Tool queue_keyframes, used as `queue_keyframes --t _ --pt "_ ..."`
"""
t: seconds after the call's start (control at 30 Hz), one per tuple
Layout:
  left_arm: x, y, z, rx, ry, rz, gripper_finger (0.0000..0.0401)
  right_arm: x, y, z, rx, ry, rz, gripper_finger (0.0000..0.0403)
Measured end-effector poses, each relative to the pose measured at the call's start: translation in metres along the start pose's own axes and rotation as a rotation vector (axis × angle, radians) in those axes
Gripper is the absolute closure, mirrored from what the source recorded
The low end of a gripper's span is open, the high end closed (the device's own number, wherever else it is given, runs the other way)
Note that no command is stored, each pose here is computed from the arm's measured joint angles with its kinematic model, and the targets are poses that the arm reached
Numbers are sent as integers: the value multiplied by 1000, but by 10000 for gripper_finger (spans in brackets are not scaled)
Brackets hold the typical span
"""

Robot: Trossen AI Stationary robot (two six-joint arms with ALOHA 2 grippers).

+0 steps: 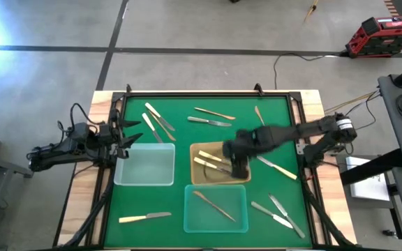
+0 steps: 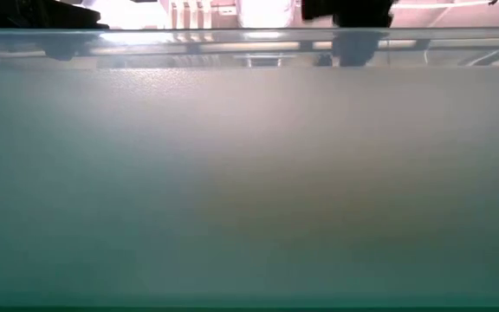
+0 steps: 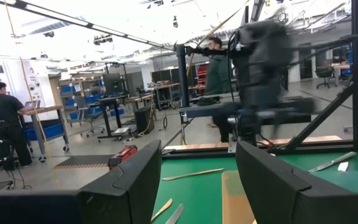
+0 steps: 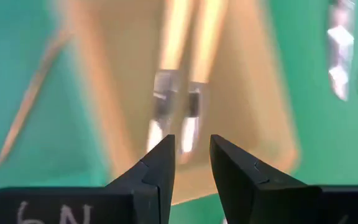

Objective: Sort silverware by color (type)
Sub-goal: Put the yellow table knife into the orange bin

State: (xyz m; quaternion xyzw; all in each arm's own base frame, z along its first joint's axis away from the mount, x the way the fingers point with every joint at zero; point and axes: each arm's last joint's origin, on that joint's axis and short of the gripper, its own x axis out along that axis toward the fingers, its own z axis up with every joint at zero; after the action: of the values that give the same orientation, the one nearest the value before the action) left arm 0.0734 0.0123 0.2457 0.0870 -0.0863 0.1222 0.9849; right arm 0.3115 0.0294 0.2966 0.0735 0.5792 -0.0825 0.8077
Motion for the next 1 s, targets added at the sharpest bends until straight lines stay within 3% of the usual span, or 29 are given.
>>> queue_keyframes --t 0.1,0.23,0.47,0.7,1.0 --pt "0 0 0 0 0 0 209 10 -46 -1 203 78 -70 309" --pt "0 0 0 0 0 0 209 25 -103 -17 363 225 -153 309" --pt "0 0 0 0 0 0 209 41 -156 -56 579 312 -180 309" --pt "0 0 0 0 0 0 209 56 -152 -88 727 353 -43 309" --pt "0 0 0 0 0 0 209 48 -117 -121 769 439 173 309"
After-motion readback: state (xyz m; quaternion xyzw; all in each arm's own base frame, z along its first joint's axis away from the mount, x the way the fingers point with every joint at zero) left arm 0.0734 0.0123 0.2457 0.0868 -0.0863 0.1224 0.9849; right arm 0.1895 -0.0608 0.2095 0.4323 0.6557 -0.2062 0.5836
